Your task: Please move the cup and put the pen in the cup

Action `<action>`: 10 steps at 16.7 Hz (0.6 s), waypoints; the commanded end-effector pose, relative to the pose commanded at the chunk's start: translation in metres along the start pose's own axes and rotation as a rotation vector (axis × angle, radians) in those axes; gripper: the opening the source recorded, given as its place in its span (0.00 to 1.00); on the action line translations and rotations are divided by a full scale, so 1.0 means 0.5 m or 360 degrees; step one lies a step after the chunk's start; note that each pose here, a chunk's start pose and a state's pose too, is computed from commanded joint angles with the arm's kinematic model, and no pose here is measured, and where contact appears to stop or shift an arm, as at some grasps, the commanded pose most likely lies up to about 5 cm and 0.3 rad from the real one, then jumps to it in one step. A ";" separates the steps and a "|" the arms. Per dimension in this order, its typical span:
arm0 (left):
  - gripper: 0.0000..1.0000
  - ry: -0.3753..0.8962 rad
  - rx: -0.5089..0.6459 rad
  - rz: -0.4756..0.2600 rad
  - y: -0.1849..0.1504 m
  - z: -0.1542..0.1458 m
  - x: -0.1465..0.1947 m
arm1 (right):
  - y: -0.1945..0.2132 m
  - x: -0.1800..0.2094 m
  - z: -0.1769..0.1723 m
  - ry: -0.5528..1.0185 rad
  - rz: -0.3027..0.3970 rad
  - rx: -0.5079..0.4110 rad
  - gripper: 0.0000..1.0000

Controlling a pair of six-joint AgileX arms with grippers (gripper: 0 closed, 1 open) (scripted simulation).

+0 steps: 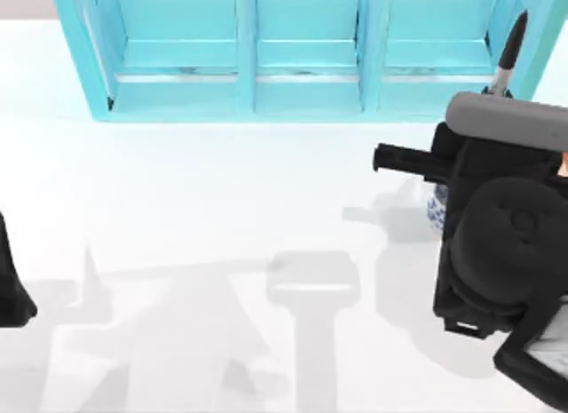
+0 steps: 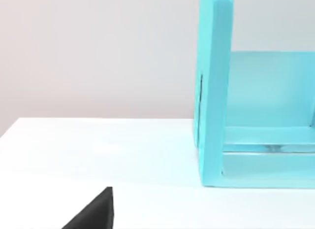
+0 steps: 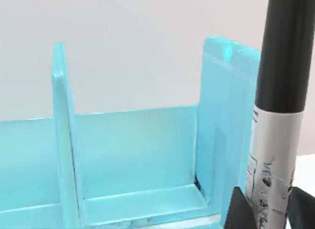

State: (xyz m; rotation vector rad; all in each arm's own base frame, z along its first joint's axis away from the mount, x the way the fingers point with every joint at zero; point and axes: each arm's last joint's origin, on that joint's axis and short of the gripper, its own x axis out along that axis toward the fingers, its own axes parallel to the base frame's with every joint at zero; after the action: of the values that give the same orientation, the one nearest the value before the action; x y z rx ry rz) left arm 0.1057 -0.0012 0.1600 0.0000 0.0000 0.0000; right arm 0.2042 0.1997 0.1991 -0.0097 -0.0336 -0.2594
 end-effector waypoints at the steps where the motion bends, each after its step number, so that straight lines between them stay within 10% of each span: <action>1: 1.00 0.0000 0.0000 0.0000 0.000 0.000 0.000 | 0.001 0.007 -0.006 0.0003 0.0005 -0.0008 0.00; 10: 1.00 0.0000 0.0000 0.0000 0.000 0.000 0.000 | 0.000 0.072 -0.032 -0.0002 0.0007 0.0005 0.00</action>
State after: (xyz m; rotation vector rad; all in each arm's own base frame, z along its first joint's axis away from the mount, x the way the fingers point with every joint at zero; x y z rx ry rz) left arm 0.1057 -0.0012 0.1600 0.0000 0.0000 0.0000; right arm 0.2394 0.1903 0.1841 -0.0070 -0.0355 -0.2550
